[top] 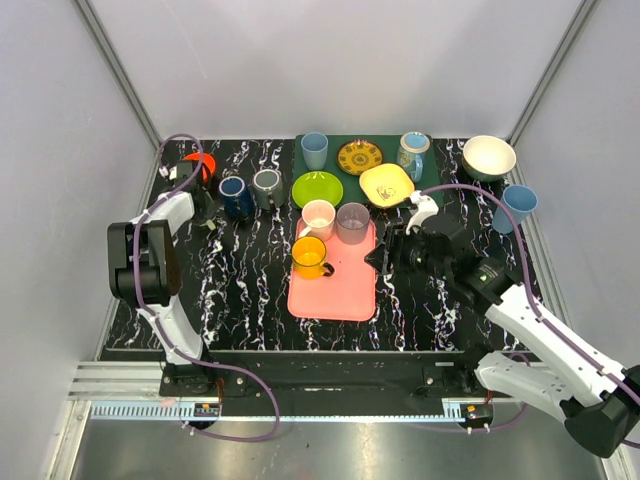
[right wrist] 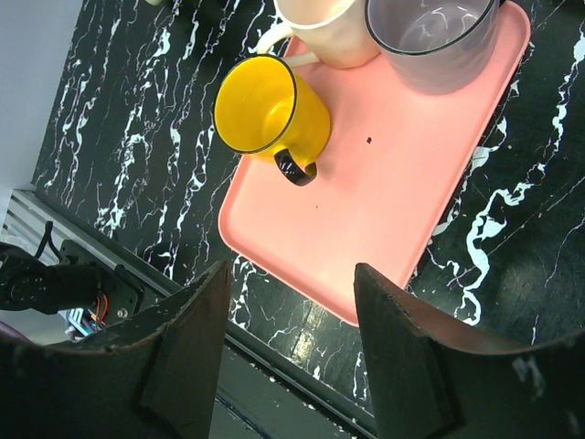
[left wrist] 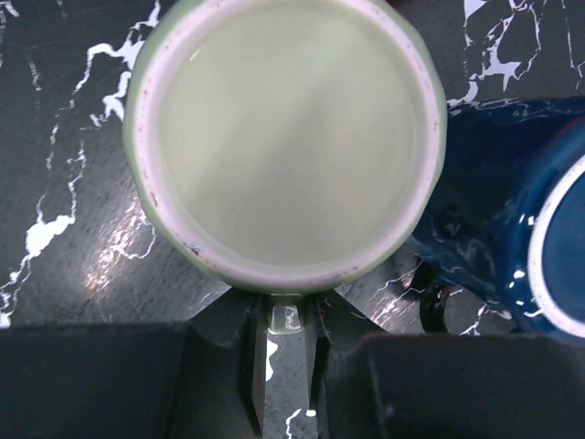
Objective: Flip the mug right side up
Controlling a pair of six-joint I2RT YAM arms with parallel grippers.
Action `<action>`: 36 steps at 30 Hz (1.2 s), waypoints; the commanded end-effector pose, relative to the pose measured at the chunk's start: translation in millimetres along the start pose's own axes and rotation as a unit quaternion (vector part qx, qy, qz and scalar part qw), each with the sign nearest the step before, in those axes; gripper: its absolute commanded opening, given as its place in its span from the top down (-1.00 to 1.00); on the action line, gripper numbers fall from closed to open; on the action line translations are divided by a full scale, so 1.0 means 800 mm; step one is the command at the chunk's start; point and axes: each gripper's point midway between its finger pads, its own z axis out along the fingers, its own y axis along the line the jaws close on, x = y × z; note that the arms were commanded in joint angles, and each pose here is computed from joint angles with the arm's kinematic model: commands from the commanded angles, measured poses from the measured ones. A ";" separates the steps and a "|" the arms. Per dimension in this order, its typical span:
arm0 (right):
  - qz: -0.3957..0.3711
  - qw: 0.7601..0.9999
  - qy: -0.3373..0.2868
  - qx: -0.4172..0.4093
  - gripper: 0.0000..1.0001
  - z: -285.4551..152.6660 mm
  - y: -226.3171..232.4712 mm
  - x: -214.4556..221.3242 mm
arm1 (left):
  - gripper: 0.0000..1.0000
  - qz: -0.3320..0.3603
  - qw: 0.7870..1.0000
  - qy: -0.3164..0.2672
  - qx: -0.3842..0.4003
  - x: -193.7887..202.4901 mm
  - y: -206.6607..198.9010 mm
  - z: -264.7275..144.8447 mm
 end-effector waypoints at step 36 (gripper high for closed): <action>-0.274 0.939 0.196 0.071 -0.33 0.168 -0.006 0.064 | -0.98 0.002 0.944 -0.111 0.311 0.114 -0.014 -0.301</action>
